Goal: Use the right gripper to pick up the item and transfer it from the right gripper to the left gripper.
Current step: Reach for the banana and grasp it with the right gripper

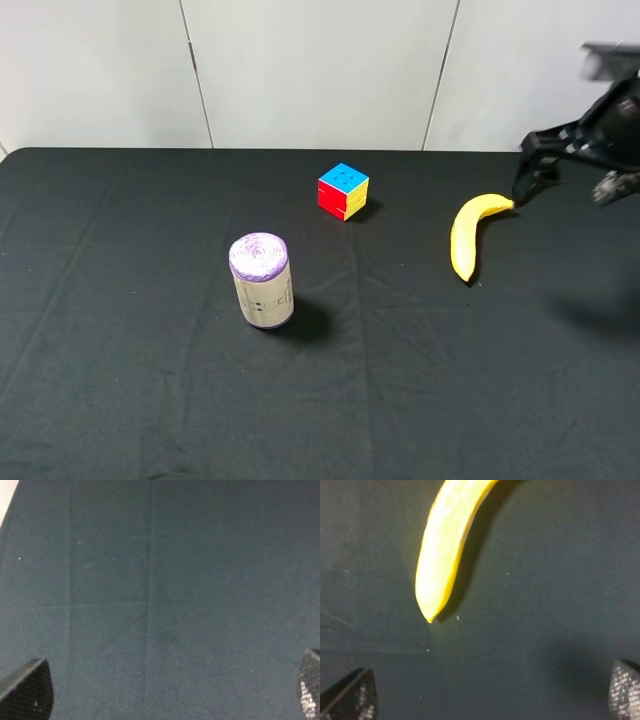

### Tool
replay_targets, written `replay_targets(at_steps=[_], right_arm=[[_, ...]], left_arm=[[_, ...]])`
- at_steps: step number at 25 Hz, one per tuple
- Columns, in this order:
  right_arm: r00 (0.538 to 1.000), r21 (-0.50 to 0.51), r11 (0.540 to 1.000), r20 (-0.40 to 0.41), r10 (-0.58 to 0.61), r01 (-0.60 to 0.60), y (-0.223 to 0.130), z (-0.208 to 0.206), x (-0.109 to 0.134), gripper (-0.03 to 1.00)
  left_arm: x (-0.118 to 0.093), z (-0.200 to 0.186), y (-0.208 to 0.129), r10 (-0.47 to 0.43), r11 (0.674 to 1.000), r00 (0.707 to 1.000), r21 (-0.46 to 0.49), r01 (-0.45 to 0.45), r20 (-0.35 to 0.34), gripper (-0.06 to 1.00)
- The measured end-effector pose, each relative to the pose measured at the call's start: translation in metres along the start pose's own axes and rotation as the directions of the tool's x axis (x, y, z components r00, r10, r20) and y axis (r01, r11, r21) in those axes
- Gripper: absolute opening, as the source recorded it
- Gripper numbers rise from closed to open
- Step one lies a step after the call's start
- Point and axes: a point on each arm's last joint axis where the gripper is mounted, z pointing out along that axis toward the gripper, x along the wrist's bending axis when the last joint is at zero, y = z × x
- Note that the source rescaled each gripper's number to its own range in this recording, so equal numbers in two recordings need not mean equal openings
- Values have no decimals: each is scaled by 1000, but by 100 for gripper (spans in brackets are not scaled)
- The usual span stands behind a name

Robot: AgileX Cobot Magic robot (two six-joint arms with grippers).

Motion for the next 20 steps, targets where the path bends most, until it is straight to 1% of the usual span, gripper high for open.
replay_targets(at_steps=[2,5,7,9,12,16,20], right_arm=[[999,35,999,4,-42,42,1,14,11,100],[998,69,996,48,-52,48,2,33,21,100],[996,89,995,81,-48,41,3,45,20,100],[995,110,993,93,-47,37,4,58,20,100],[996,129,991,85,-34,23,4,72,21,100],[999,119,993,45,-12,6,7,84,25,100],[999,119,993,34,-4,0,8,96,25,100]], left_arm=[[0,0,0,0,1000,1000,0,0,0,96],[0,0,0,0,1000,1000,0,0,0,96],[0,0,0,0,1000,1000,0,0,0,96],[0,0,0,0,1000,1000,0,0,0,96],[0,0,0,0,1000,1000,0,0,0,96],[0,0,0,0,1000,1000,0,0,0,96],[0,0,0,0,1000,1000,0,0,1,96]])
